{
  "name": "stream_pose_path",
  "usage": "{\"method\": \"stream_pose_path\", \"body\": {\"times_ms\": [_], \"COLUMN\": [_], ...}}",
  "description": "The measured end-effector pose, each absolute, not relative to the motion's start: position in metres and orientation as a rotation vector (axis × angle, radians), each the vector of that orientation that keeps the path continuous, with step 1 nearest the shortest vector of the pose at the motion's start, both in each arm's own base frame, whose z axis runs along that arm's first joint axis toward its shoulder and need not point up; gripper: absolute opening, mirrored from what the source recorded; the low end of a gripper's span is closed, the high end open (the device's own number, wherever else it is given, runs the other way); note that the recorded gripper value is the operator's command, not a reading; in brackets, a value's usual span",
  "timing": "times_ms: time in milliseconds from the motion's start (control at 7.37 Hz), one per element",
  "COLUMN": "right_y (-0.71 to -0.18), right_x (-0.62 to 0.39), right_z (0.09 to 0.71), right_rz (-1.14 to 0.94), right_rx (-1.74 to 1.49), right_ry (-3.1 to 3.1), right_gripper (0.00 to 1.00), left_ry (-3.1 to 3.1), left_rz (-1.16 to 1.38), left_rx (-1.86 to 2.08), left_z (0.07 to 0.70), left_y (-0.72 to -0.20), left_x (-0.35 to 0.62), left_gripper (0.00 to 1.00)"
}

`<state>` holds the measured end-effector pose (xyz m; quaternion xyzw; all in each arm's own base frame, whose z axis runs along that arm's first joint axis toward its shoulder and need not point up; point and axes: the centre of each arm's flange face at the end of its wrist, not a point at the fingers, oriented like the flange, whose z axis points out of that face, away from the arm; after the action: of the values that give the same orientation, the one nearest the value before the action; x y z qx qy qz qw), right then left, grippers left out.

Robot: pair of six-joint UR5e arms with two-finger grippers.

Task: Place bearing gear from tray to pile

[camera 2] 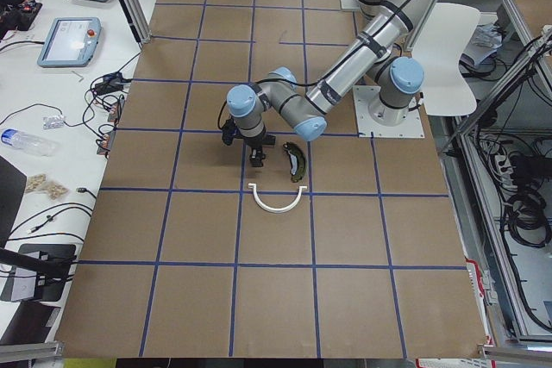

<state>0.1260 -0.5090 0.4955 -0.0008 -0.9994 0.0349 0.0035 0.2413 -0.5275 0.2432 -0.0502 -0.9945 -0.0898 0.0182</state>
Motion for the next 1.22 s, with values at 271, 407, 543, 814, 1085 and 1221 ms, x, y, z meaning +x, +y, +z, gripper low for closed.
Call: {"method": "stream_pose_path", "body": {"times_ms": [271,407,543,814,1085,1221], "right_y": [-0.509,-0.509,-0.509,-0.509,-0.509,-0.509], "right_x": [0.126,0.126,0.125,0.125,0.125,0.125], "right_z": [0.495,0.496,0.496,0.496,0.495,0.495], "right_rz": [0.110,0.111,0.111,0.110,0.109,0.110], "right_rx": [-0.003,-0.004,-0.004,-0.005,-0.006,-0.007], "right_ry": [-3.134,-3.134,-3.133,-3.133,-3.133,-3.133], "right_gripper": [1.00,1.00,1.00,1.00,1.00,1.00], "left_ry": [-3.055,-3.066,-3.083,-3.129,-3.144,-3.148], "left_rz": [-0.340,-0.329,-0.299,-0.223,-0.134,-0.100], "left_rx": [-0.167,-0.229,-0.306,-0.290,-0.232,-0.223], "left_z": [0.313,0.339,0.361,0.397,0.426,0.438], "left_y": [-0.563,-0.581,-0.594,-0.599,-0.590,-0.581], "left_x": [0.242,0.209,0.164,0.082,0.001,-0.034], "left_gripper": [1.00,1.00,1.00,1.00,1.00,1.00]}}
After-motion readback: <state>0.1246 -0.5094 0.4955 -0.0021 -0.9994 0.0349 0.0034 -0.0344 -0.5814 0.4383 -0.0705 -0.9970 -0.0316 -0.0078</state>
